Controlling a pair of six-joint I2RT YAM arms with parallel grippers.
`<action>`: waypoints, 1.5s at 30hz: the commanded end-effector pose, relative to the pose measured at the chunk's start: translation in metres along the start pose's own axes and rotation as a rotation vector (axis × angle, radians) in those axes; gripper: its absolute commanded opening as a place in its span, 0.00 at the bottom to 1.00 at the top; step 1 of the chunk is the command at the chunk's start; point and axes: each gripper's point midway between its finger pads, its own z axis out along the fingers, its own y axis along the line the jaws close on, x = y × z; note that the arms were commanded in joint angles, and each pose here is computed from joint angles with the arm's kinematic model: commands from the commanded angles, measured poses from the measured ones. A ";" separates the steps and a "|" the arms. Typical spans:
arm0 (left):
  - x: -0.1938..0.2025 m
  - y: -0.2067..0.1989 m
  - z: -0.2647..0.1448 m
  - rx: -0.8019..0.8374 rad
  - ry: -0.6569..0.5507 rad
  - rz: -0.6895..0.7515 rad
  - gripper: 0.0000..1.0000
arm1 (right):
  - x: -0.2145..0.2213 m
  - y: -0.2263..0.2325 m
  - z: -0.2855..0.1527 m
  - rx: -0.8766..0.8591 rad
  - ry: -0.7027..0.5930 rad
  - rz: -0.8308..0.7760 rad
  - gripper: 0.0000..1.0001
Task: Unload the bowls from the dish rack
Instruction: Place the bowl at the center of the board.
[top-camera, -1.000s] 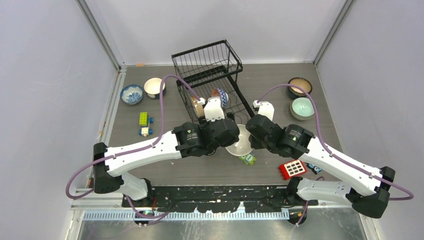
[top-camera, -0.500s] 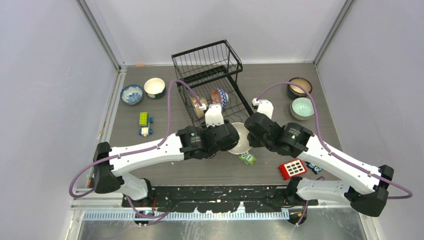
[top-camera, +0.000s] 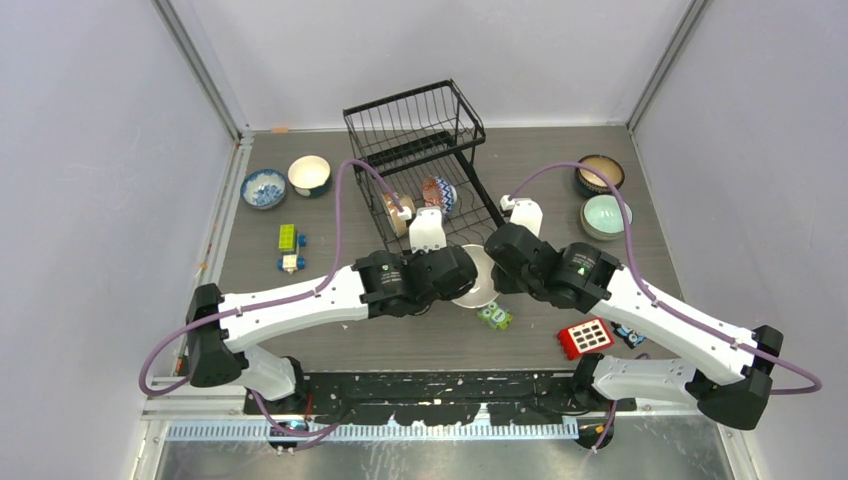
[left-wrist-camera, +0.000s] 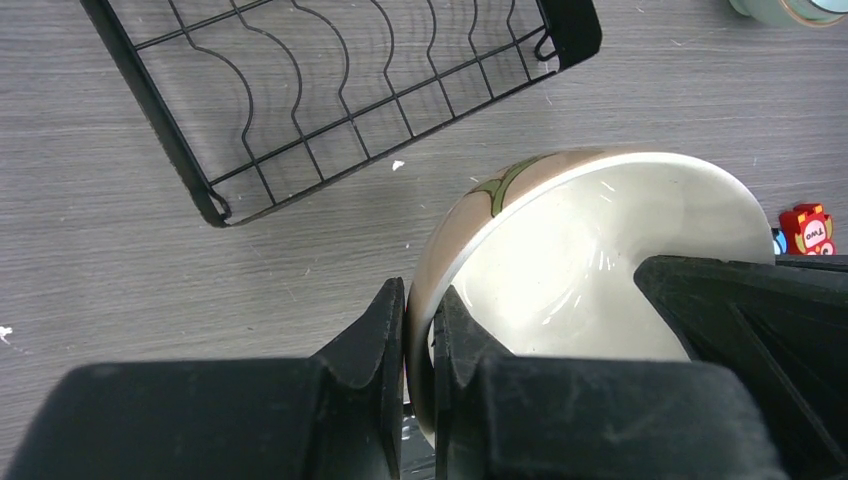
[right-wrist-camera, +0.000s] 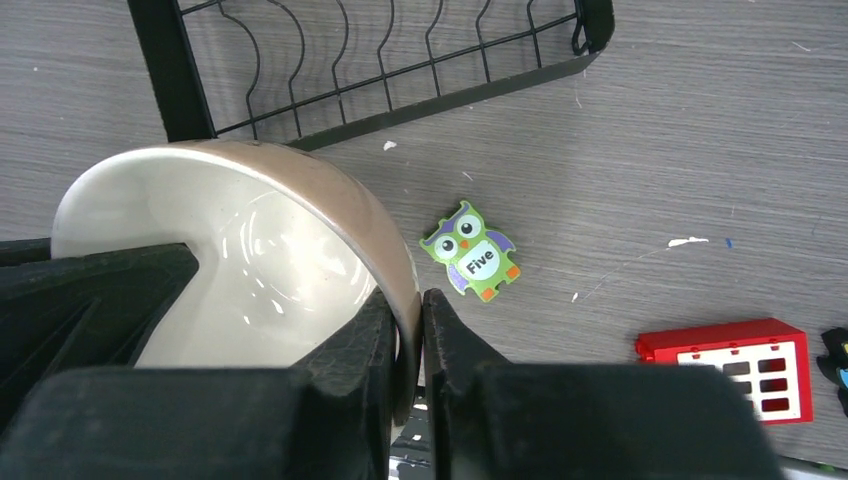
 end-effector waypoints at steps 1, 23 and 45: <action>-0.015 0.000 -0.005 0.015 -0.041 -0.046 0.00 | -0.037 0.016 -0.017 -0.072 -0.109 0.095 0.27; -0.010 -0.015 -0.002 0.067 0.052 -0.173 0.00 | -0.020 0.011 0.006 -0.014 -0.050 0.023 0.35; -0.020 -0.010 -0.010 0.084 0.042 -0.187 0.96 | -0.032 -0.004 -0.001 0.034 -0.083 -0.002 0.01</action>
